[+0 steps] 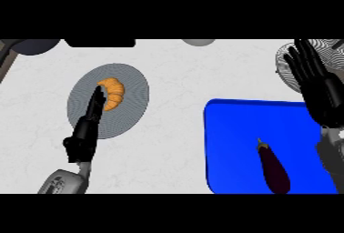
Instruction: Pick the eggplant from the tray and place it in the tiered basket
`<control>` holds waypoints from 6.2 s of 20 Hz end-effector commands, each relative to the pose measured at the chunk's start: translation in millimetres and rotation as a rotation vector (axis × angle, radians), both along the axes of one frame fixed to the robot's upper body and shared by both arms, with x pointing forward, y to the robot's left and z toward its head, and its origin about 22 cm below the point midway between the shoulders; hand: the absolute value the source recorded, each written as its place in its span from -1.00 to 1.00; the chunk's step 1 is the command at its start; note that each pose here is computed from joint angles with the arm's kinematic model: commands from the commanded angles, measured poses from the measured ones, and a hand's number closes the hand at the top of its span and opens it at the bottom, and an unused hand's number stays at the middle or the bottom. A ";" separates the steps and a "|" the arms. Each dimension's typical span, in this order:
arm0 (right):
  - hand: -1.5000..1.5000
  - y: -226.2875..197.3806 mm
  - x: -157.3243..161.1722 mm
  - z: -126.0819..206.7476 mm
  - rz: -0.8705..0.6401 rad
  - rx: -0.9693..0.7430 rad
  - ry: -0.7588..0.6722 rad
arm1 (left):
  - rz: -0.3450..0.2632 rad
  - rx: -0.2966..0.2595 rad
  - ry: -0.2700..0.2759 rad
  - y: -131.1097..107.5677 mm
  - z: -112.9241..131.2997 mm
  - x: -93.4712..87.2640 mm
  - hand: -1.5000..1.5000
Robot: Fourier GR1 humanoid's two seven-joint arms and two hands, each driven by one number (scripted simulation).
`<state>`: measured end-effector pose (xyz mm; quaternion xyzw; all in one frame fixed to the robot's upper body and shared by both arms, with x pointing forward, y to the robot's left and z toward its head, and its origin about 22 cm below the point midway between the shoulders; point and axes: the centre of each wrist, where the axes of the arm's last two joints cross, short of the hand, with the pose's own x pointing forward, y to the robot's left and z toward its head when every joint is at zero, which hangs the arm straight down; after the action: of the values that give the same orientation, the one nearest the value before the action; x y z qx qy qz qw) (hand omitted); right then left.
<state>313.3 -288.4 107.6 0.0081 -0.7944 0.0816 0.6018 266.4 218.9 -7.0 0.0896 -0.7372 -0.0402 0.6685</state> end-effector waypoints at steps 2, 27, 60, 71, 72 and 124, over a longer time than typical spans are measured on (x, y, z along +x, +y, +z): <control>1.00 -22.2 -25.1 -24.0 -0.103 0.026 0.131 | 0.054 0.077 0.022 19.2 3.7 11.7 0.00; -1.00 -48.5 -138.4 30.9 -0.491 -0.803 0.849 | 0.085 0.228 0.104 71.4 37.0 20.4 0.00; -1.00 28.6 -78.1 -15.6 -0.442 -1.035 1.193 | 0.078 0.236 0.104 80.5 37.0 15.5 0.00; -1.00 54.9 -60.3 -31.1 -0.451 -1.057 1.189 | 0.069 0.237 0.098 74.8 42.3 13.4 0.00; -1.00 48.0 -69.0 -41.3 -0.448 -1.060 1.202 | 0.076 0.231 0.102 100.6 53.0 14.4 0.00; 1.00 126.7 -14.3 -20.7 -0.172 -0.950 0.484 | 0.031 0.235 0.087 72.8 47.0 20.9 0.00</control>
<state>283.8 -194.4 61.0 -0.3248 -0.4008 0.3431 0.7849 285.2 291.6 37.2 0.1859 -0.6908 -0.1087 0.6902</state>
